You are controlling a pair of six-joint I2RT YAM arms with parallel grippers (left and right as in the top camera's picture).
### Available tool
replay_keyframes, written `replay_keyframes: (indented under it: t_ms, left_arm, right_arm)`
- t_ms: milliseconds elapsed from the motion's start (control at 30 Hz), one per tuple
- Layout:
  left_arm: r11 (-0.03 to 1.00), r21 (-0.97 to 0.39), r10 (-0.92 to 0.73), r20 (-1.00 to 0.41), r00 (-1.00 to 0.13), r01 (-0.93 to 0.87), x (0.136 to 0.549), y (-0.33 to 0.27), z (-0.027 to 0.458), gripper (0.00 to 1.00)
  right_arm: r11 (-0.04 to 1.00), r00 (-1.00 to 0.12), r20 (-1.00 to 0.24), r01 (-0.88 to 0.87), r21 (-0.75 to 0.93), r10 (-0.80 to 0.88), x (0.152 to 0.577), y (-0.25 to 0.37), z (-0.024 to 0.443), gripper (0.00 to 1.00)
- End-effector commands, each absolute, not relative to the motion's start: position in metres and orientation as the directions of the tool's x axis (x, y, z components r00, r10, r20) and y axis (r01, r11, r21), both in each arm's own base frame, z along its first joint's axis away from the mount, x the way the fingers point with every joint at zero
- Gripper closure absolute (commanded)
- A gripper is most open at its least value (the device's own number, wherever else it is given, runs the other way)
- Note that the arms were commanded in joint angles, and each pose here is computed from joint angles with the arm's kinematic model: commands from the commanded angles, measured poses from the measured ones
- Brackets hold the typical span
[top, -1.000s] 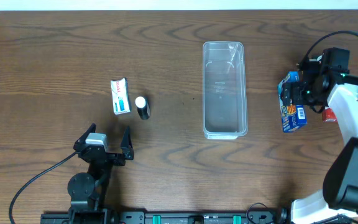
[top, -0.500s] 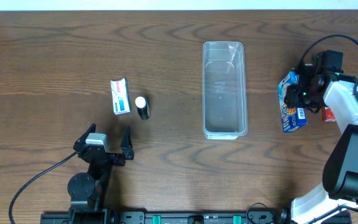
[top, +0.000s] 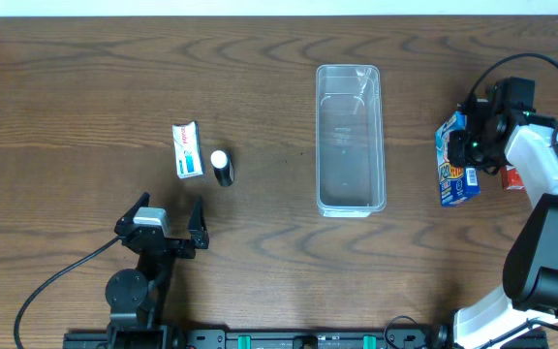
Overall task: Pack container
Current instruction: 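Carry the blue box left and lower it into the clear container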
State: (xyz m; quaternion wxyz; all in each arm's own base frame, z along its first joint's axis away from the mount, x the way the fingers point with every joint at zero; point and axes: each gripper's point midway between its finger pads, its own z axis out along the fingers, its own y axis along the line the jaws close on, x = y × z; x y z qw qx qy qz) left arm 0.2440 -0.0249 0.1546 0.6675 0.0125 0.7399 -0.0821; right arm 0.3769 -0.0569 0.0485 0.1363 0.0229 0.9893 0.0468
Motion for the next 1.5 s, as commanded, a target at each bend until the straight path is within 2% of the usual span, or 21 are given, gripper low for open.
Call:
replay_keyframes:
  t_ms: [0, 200, 433, 600, 733, 933, 1200, 1467]
  left_arm:
    - [0.986, -0.116, -0.096, -0.982, -0.163, 0.123, 0.243, -0.025, 0.138, 0.02]
    - [0.986, -0.116, -0.096, -0.982, -0.163, 0.123, 0.243, -0.025, 0.138, 0.02]
    - [0.986, -0.116, -0.096, -0.982, -0.163, 0.123, 0.243, -0.025, 0.138, 0.02]
    - [0.986, -0.116, -0.096, -0.982, -0.163, 0.123, 0.243, -0.025, 0.138, 0.02]
    - [0.986, -0.116, -0.096, -0.982, -0.163, 0.123, 0.243, -0.025, 0.138, 0.02]
    - [0.986, -0.116, -0.096, -0.982, -0.163, 0.123, 0.243, -0.025, 0.138, 0.02]
    - [0.986, -0.116, -0.096, -0.982, -0.163, 0.123, 0.243, -0.025, 0.138, 0.02]
    - [0.986, -0.116, -0.096, -0.982, -0.163, 0.123, 0.243, -0.025, 0.138, 0.02]
  right_arm:
    - [0.984, -0.936, -0.345, 0.009, 0.181, 0.072, 0.398, -0.043, 0.081, 0.8]
    - [0.969, -0.89, -0.436, 0.022, 0.245, 0.131, 0.407, -0.033, 0.157, 0.86]
    - [0.866, -0.774, -0.6, -0.145, 0.479, 0.202, 0.398, 0.021, 0.281, 0.83]
    - [0.82, -0.741, -0.64, -0.226, 0.525, 0.206, 0.392, 0.064, 0.313, 0.78]
    - [0.793, -0.774, -0.606, -0.247, 0.557, 0.184, 0.396, 0.098, 0.301, 0.78]
    - [0.794, -0.839, -0.515, -0.189, 0.578, 0.175, 0.418, 0.129, 0.255, 0.77]
    - [0.747, -0.913, -0.345, -0.07, 0.661, 0.219, 0.446, 0.155, 0.188, 0.77]
    - [0.707, -0.947, -0.265, -0.06, 0.705, 0.183, 0.453, 0.173, 0.147, 0.77]
